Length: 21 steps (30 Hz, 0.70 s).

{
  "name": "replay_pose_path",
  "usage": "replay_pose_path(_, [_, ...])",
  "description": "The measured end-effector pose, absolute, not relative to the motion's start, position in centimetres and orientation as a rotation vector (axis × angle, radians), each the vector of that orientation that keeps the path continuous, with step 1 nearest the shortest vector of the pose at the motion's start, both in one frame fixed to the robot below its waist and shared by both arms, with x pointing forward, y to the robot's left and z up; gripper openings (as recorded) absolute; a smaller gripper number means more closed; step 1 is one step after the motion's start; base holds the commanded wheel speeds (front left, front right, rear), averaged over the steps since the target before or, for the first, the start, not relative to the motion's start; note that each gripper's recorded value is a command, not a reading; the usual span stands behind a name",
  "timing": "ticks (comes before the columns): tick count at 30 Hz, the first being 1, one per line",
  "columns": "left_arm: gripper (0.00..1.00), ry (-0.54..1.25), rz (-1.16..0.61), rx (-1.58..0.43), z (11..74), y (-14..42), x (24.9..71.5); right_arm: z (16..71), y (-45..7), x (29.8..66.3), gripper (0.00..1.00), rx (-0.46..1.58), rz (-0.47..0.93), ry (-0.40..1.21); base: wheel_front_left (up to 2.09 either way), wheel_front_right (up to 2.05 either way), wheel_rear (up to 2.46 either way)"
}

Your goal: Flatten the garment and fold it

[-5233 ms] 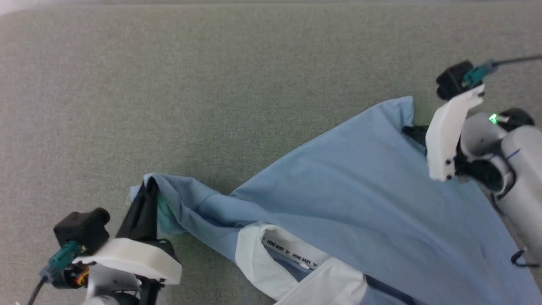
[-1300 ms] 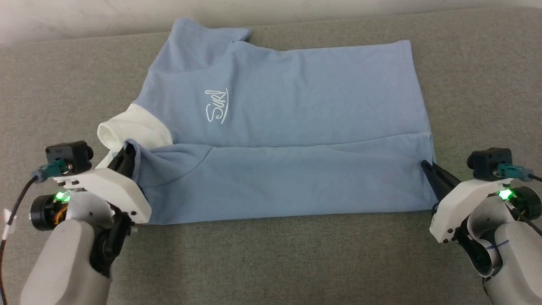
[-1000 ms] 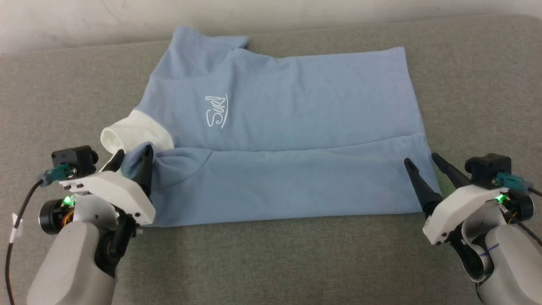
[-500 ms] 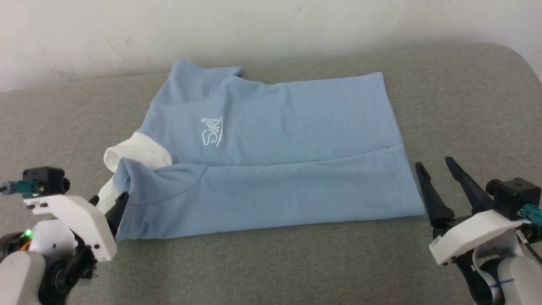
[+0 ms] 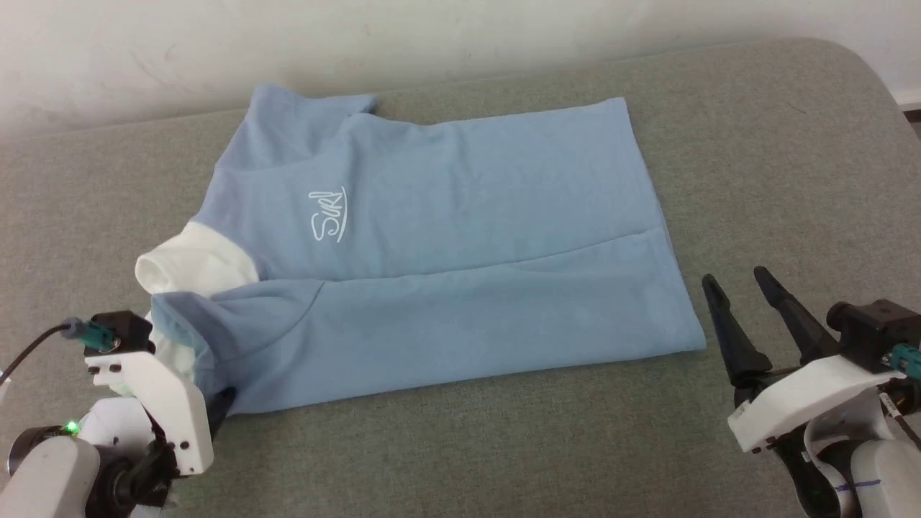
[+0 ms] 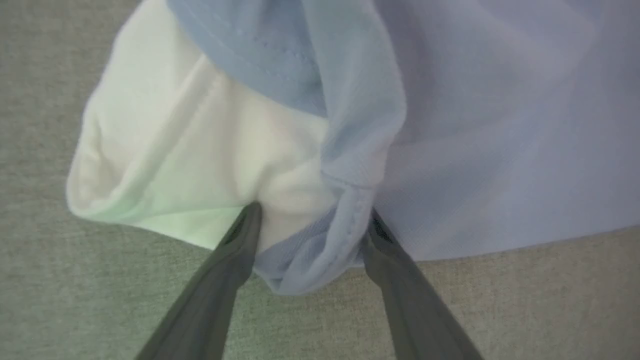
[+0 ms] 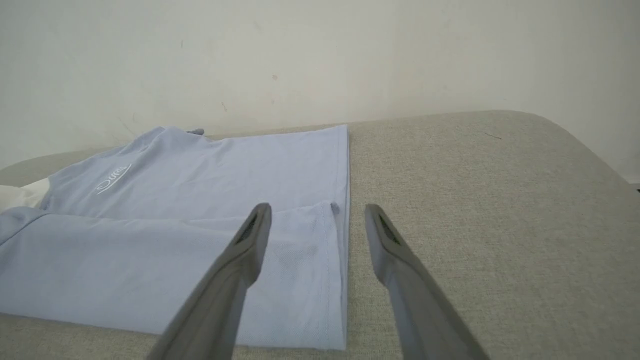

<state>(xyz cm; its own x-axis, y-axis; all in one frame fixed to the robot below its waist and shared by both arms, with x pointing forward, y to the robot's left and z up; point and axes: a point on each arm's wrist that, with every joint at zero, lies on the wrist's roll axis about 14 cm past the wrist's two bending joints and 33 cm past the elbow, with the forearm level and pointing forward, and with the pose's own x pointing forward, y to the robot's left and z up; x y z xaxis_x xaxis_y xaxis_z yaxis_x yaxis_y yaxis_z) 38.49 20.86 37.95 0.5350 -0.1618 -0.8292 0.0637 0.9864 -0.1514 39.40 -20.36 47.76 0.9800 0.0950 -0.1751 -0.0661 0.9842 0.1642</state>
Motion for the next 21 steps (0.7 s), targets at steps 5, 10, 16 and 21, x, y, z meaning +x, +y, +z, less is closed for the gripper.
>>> replay_pose_path(5, [0.00, 1.035, -0.164, -0.118, 37.3, 20.0, 38.9, 46.4, -21.8, 39.2, 1.00, 0.150, 0.060, 0.256, 0.00, 0.00, 0.00])
replay_pose_path(10, [0.00, 1.024, -0.174, -0.145, 37.3, 19.6, 38.9, 43.1, -22.0, 38.4, 1.00, 0.170, 0.074, 0.459, 0.00, 0.00, 0.00])
replay_pose_path(16, [0.00, 0.973, -0.165, -0.168, 37.9, 19.7, 38.9, 39.8, -21.0, 38.7, 1.00, 0.194, 0.120, 0.669, 0.00, 0.00, 0.00])
replay_pose_path(21, [0.00, 0.936, -0.165, -0.167, 38.6, 19.7, 38.8, 37.7, -19.1, 39.3, 1.00, 0.213, 0.179, 0.806, 0.00, 0.00, 0.00])
